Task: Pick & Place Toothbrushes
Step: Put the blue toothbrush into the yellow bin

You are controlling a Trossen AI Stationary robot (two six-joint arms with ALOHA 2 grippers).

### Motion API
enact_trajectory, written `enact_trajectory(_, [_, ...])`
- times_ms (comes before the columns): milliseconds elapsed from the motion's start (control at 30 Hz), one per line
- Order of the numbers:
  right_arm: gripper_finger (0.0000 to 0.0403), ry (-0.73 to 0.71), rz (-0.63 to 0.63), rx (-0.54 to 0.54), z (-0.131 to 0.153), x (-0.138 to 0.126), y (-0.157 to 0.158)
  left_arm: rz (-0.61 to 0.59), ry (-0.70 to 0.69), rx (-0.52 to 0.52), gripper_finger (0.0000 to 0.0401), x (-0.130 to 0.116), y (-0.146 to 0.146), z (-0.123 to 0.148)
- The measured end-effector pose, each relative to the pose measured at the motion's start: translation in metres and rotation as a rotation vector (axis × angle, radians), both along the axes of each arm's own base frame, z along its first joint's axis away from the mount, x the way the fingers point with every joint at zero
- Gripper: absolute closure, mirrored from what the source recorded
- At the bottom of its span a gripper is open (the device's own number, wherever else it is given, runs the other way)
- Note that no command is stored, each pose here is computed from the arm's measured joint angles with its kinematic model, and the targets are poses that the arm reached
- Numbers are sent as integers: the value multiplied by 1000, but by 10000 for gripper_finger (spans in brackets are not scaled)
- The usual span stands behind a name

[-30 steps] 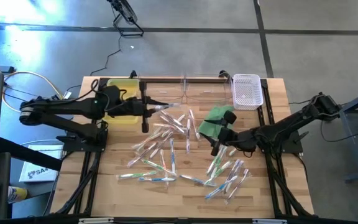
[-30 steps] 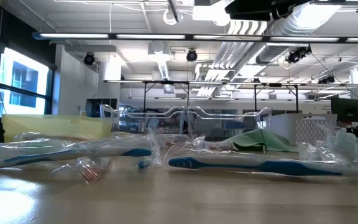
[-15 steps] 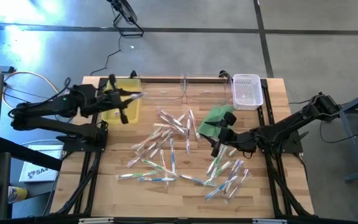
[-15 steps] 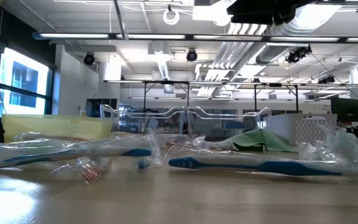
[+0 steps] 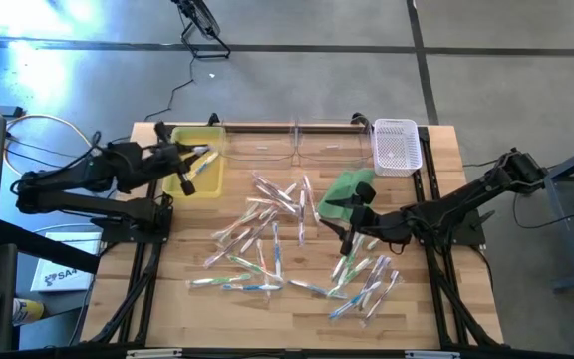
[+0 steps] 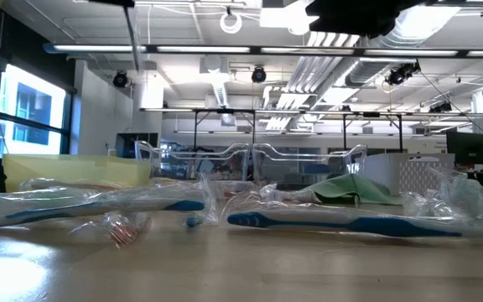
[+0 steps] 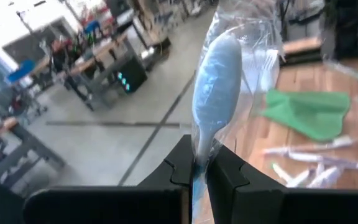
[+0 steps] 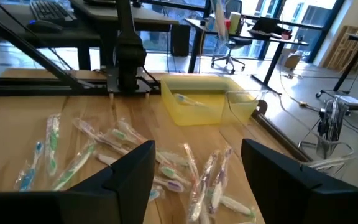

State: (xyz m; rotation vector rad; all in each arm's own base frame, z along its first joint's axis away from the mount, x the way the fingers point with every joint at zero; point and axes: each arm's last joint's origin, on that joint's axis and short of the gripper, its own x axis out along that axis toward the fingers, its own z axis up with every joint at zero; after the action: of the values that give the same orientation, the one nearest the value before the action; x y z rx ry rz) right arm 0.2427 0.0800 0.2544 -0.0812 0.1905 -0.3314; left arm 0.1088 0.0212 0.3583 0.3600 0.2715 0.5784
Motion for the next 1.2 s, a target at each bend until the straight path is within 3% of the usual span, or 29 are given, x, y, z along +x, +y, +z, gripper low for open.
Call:
enact_trajectory(133, [172, 13, -8, 20, -2, 0, -1, 66, 22, -50, 387, 3, 1, -15])
enact_trajectory(333, [172, 10, -7, 32, -2, 0, -1, 309, 77, -76, 387, -1, 7, -27])
enact_trajectory(467, [172, 7, -1, 47, -2, 0, 0, 402, 78, -125, 387, -5, 15, -31])
enact_trajectory(867, [172, 40, -2, 60, -6, -1, -1, 554, 255, -350, 387, 7, 58, -57])
enact_trajectory(1200, [172, 45, -4, 57, -7, -1, -1, 574, 346, -608, 387, 12, 104, -83])
